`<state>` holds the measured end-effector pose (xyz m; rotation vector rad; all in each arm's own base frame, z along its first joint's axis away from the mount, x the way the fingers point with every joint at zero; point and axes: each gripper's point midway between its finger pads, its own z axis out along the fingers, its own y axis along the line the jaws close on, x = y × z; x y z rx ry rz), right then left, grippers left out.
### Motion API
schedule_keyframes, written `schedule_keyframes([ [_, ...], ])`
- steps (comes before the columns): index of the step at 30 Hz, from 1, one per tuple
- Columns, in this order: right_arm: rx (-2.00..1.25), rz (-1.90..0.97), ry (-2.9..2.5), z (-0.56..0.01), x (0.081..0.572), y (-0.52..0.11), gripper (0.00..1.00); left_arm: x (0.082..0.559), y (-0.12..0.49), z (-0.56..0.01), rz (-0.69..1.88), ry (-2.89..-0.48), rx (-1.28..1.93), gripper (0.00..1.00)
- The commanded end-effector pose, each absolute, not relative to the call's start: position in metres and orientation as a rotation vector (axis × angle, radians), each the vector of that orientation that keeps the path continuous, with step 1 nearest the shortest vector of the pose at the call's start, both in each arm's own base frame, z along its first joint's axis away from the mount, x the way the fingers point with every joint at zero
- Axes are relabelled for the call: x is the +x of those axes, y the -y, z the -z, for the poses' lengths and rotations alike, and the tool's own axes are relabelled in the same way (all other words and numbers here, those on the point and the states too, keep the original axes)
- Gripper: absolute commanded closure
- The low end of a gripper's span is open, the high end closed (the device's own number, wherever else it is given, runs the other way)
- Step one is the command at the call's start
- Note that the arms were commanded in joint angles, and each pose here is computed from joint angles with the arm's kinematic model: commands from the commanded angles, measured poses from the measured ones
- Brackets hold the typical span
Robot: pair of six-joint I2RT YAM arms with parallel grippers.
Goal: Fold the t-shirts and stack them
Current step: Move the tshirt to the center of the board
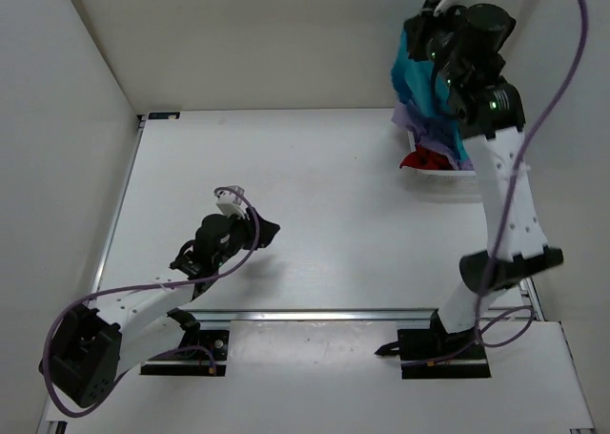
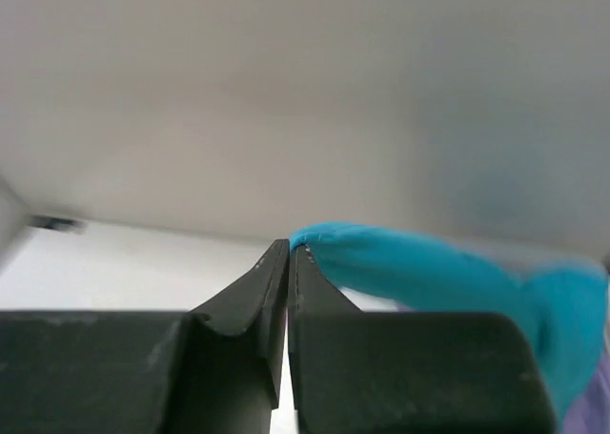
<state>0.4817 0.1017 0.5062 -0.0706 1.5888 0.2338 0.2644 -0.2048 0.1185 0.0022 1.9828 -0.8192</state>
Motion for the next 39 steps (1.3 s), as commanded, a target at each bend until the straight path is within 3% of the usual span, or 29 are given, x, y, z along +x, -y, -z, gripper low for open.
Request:
schedule_keyframes([
  [1, -0.143, -0.201, -1.166, -0.645, 0.371, -0.138, 1.00, 0.274, 0.198, -0.145, 0.829, -1.925, -0.051, 0.48],
  [3, -0.251, -0.177, -1.018, -0.678, 0.304, -0.183, 1.00, 0.277, 0.192, -0.150, 0.830, -1.913, -0.074, 0.49],
  [5, -0.240, -0.154, -0.947, -0.695, 0.272, -0.198, 1.00, 0.281, 0.183, -0.155, 0.829, -1.897, -0.111, 0.47],
  [7, -0.249, -0.179, -0.975, -0.689, 0.274, -0.203, 1.00, 0.283, 0.175, -0.160, 0.819, -1.882, -0.137, 0.47],
  [11, -0.280, -0.289, -1.127, -0.627, 0.329, -0.177, 1.00, 0.287, 0.156, -0.164, 0.791, -1.859, -0.213, 0.46],
  [16, -0.198, -0.530, -1.422, -0.463, 0.389, -0.153, 1.00, 0.287, 0.142, -0.162, 0.773, -1.845, -0.260, 0.46],
  [22, -0.092, -0.574, -1.669, -0.342, 0.457, -0.143, 1.00, 0.293, 0.134, -0.146, 0.754, -1.883, -0.318, 0.47],
  [25, -0.094, -0.609, -1.773, -0.311, 0.504, -0.157, 1.00, 0.290, 0.134, -0.130, 0.739, -1.928, -0.324, 0.46],
  [26, -0.113, -0.605, -1.756, -0.338, 0.514, -0.164, 1.00, 0.291, 0.130, -0.129, 0.719, -1.923, -0.335, 0.46],
  [27, -0.118, -0.582, -1.883, -0.296, 0.533, -0.171, 1.00, 0.293, 0.126, -0.131, 0.710, -1.915, -0.352, 0.46],
  [29, -0.152, -0.549, -1.791, -0.366, 0.568, -0.186, 1.00, 0.295, 0.122, -0.134, 0.695, -1.908, -0.365, 0.46],
  [30, -0.181, -0.531, -1.912, -0.321, 0.583, -0.203, 1.00, 0.296, 0.121, -0.136, 0.699, -1.903, -0.367, 0.46],
  [31, -0.203, -0.519, -1.815, -0.357, 0.594, -0.212, 1.00, 0.296, 0.121, -0.137, 0.703, -1.897, -0.376, 0.46],
  [32, -0.197, -0.553, -1.821, -0.341, 0.597, -0.218, 1.00, 0.295, 0.122, -0.138, 0.712, -1.895, -0.371, 0.45],
  [33, -0.215, -0.624, -1.709, -0.383, 0.584, -0.223, 0.96, 0.296, 0.121, -0.140, 0.710, -1.889, -0.374, 0.45],
  [34, -0.211, -0.659, -1.725, -0.379, 0.575, -0.230, 0.88, 0.295, 0.125, -0.142, 0.712, -1.896, -0.348, 0.46],
  [36, -0.229, -0.640, -1.755, -0.385, 0.565, -0.227, 0.59, 0.290, 0.145, -0.144, 0.714, -1.915, -0.261, 0.44],
  [37, -0.235, -0.599, -1.794, -0.383, 0.558, -0.225, 0.54, 0.287, 0.160, -0.151, 0.697, -1.915, -0.183, 0.44],
  [39, -0.221, -0.542, -1.844, -0.383, 0.545, -0.219, 0.54, 0.287, 0.183, -0.155, 0.638, -1.932, -0.091, 0.43],
])
